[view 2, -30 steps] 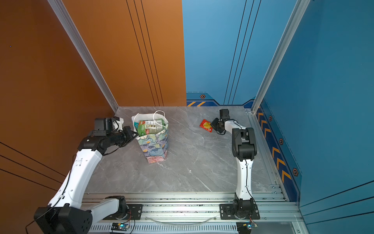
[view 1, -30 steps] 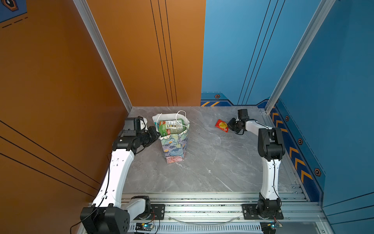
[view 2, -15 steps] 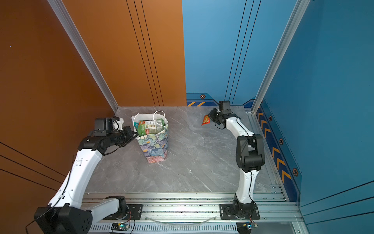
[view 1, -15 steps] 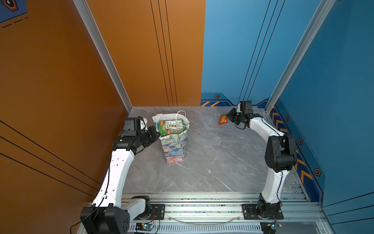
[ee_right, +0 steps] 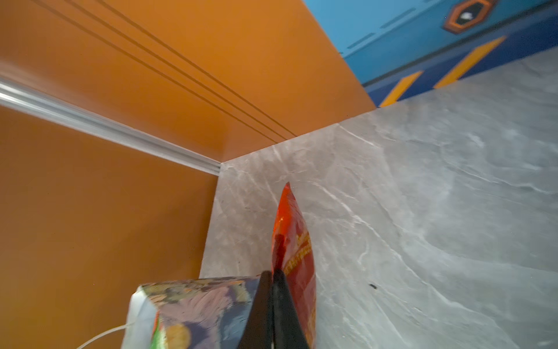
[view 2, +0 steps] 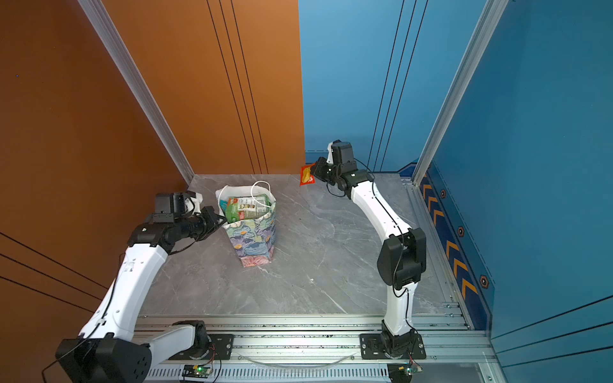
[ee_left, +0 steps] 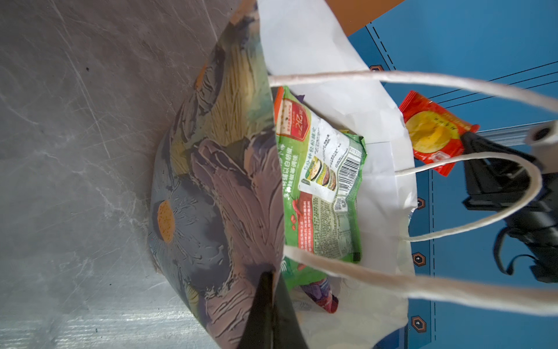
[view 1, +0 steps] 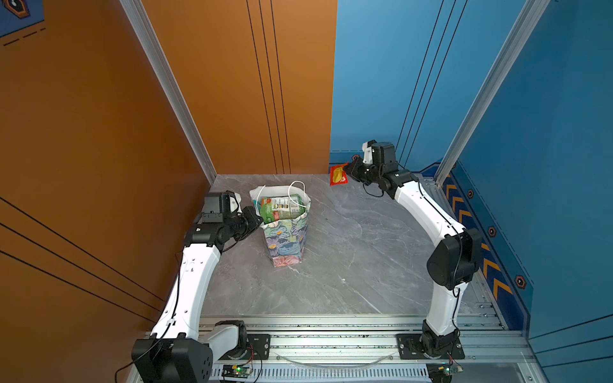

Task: Place the snacks into the paper bag
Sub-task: Place the snack in the paper bag.

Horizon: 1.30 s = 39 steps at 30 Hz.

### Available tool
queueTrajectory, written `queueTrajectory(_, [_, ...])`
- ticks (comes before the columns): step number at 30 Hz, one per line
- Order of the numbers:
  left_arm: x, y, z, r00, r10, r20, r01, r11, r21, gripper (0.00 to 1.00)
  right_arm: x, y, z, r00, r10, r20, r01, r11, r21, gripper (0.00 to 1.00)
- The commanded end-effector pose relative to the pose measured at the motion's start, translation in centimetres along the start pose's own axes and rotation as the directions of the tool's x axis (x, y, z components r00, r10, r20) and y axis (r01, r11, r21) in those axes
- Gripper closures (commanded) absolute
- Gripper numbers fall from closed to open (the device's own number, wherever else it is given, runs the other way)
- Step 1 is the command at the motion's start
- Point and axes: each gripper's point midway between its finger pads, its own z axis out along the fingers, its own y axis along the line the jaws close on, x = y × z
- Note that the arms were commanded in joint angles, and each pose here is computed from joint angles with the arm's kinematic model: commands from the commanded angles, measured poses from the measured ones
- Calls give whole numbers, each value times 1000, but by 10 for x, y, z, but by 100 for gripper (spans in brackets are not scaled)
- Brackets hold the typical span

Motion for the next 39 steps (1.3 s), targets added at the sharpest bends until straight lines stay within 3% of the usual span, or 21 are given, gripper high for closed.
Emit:
queueTrajectory(1, [2, -1, 0, 1000, -11, -20, 11, 1000, 6, 100, -6, 53, -20, 995, -95, 30, 97, 993, -67, 100])
queueTrajectory(12, [3, -3, 0, 1000, -5, -22, 6, 1000, 11, 100, 3, 158, -19, 984, -160, 72, 174, 950, -258, 100])
queueTrajectory(17, [3, -4, -1, 1000, -2, -21, 2, 1000, 13, 100, 28, 185, -7, 984, -177, 27, 176, 928, -327, 100])
queueTrajectory(32, [3, -7, 0, 1000, 1, -20, -1, 1000, 17, 100, 121, 206, -13, 941, -293, -168, 218, 907, -362, 100])
queueTrajectory(39, [3, -6, 1, 1000, 2, -23, -2, 1000, 15, 100, 145, 207, -18, 930, -291, -224, 196, 910, -366, 100])
